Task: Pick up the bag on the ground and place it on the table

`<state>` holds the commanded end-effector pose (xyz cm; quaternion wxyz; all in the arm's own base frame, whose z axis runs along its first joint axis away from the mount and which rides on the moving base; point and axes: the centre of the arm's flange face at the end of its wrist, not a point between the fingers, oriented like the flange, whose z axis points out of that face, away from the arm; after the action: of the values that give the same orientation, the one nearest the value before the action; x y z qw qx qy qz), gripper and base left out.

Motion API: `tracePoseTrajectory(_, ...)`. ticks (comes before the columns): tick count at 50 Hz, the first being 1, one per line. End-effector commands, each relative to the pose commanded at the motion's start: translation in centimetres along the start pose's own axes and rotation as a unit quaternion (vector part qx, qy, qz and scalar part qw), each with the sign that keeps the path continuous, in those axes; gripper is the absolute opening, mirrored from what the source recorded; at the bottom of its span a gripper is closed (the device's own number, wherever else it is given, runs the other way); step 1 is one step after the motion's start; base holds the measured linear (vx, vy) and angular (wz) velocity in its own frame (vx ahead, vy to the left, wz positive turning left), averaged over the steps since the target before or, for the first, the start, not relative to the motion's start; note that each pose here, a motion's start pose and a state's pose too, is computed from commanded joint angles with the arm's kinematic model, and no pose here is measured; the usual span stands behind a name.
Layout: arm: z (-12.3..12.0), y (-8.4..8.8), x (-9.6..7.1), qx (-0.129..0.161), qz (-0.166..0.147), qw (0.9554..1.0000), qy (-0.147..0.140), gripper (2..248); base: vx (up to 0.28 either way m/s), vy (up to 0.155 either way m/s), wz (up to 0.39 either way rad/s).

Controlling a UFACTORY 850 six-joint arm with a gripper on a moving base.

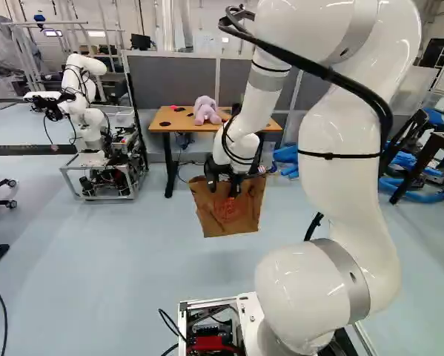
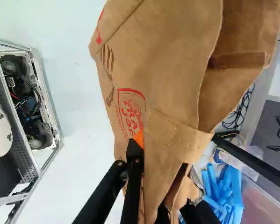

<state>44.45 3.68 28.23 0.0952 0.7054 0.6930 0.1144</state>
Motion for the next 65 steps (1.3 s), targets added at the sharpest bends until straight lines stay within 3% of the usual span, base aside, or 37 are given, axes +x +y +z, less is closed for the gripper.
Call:
tracePoseTrajectory(29, -4.1, 0.0, 0.0, -0.037, 0.000, 0.9993, 0.004, 21, 0.000, 0.000, 0.000)
tracePoseTrajectory(51, -6.0, 3.2, 0.0, -0.068, 0.003, 0.9977, 0.006, 21, 0.000, 0.000, 0.000)
tracePoseTrajectory(65, -7.0, 5.1, 0.0, -0.067, 0.005, 0.9977, 0.005, 21, 0.000, 0.000, 0.000)
